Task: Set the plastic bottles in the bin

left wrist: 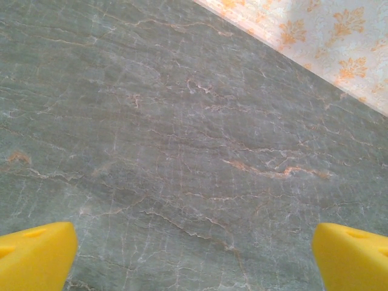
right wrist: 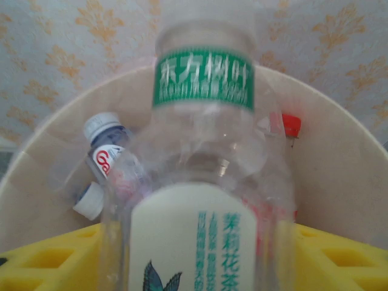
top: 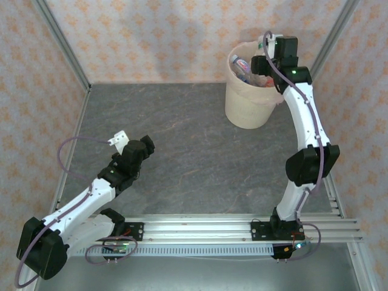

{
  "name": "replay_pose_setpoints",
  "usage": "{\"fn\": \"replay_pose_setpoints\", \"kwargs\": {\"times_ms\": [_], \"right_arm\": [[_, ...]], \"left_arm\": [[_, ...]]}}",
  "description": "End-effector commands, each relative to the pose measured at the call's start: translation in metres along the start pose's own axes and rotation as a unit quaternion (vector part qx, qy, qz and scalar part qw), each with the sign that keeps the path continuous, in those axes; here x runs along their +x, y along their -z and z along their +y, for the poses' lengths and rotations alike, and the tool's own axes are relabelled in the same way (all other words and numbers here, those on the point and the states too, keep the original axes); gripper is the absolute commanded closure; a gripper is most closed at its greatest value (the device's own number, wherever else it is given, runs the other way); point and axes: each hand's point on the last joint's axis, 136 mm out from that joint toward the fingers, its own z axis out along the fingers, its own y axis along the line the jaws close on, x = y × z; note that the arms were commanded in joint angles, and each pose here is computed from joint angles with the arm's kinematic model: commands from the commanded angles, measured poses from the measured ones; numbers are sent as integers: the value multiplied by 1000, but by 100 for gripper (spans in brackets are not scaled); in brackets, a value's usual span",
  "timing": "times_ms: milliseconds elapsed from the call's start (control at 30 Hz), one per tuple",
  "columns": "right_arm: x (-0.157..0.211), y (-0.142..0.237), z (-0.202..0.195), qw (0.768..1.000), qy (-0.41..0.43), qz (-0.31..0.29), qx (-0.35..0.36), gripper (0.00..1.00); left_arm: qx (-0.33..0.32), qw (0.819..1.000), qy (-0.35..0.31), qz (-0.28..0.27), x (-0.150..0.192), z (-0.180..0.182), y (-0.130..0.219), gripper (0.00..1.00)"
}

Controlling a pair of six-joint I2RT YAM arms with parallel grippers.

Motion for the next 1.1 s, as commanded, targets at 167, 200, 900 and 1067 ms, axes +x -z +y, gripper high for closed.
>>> {"fn": "replay_pose_setpoints", "kwargs": {"times_ms": [167, 200, 900, 1067], "right_arm": [[4, 8, -9, 995, 90, 43, -9, 9], [2, 8, -12, 996, 86, 39, 0, 9], [-3, 35, -49, 994, 1, 20, 112, 1], [-15, 77, -37, 992, -59, -80, 76, 1]], "left_arm": [[-20, 999, 16, -20, -10, 9, 3, 0], [-21, 999, 16, -20, -9, 9, 3, 0], [-24, 999, 3, -31, -17, 9, 5, 0], [-33, 998, -22, -51, -33, 9, 10, 0]]}}
